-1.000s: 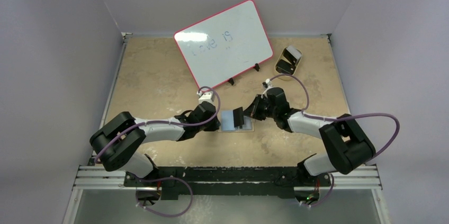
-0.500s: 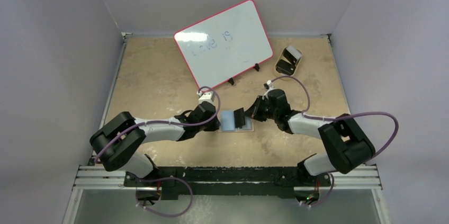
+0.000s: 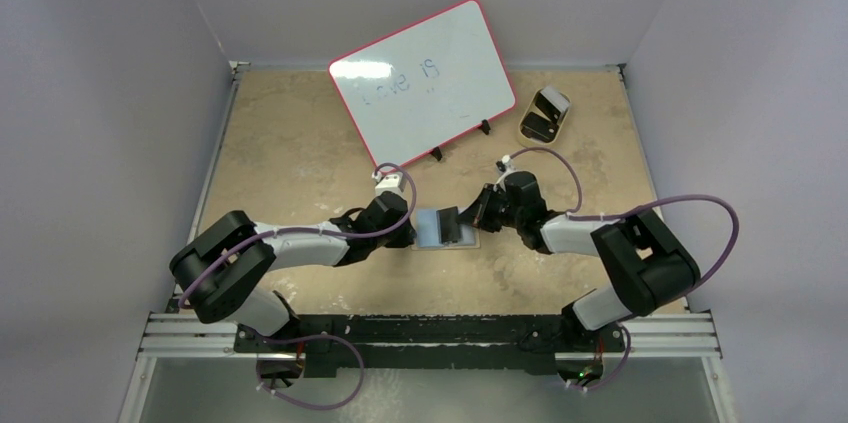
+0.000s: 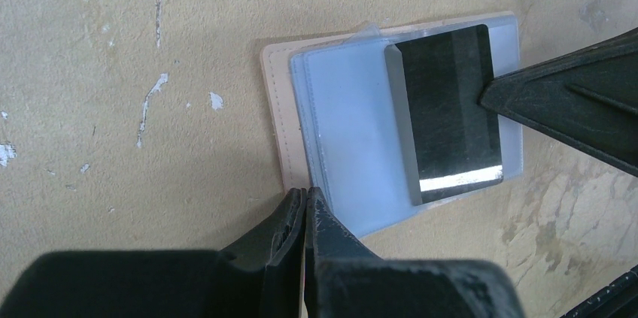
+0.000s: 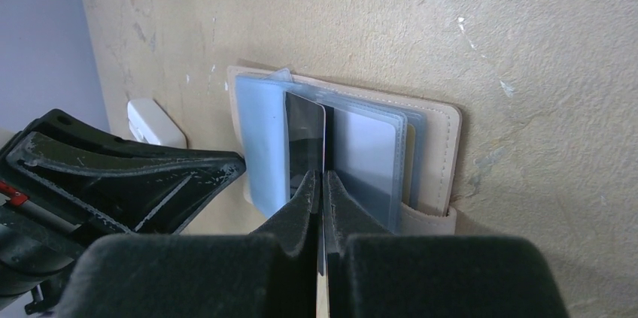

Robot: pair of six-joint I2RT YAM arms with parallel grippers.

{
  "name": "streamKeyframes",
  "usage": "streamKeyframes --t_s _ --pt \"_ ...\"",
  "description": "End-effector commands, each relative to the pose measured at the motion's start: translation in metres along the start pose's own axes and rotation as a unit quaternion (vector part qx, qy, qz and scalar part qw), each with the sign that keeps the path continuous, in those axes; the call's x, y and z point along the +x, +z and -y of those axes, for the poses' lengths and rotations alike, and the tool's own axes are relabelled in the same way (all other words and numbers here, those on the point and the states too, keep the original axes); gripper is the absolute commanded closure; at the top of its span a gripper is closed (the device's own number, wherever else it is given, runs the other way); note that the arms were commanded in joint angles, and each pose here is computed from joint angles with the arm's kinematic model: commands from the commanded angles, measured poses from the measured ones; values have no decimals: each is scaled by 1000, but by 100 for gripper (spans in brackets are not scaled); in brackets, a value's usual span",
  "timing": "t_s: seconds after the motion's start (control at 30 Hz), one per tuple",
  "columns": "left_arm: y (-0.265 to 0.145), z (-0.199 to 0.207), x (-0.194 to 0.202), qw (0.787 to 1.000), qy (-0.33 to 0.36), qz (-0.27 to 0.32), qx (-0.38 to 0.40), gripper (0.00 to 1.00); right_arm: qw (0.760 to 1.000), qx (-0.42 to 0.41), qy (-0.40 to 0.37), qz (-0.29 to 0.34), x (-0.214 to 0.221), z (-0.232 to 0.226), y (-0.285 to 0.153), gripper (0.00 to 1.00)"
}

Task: Put the credit cards into the card holder
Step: Insert the credit card into the card holder.

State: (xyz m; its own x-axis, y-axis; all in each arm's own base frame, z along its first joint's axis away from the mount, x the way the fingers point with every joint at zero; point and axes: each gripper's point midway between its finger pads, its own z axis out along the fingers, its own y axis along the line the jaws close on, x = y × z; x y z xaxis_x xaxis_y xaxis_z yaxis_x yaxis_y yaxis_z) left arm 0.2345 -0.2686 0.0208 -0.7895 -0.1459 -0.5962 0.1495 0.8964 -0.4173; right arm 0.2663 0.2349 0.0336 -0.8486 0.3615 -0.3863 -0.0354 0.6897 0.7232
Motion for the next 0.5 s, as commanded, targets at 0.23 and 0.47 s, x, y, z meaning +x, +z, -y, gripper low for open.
streamKeyframes --t_s 0.23,0.47 --pt "2 5 -4 1000 9 3 4 100 1000 -18 -13 -9 1 -6 5 100" --pt "2 6 -4 1000 9 2 4 100 1000 -6 -14 -15 1 -4 3 72"
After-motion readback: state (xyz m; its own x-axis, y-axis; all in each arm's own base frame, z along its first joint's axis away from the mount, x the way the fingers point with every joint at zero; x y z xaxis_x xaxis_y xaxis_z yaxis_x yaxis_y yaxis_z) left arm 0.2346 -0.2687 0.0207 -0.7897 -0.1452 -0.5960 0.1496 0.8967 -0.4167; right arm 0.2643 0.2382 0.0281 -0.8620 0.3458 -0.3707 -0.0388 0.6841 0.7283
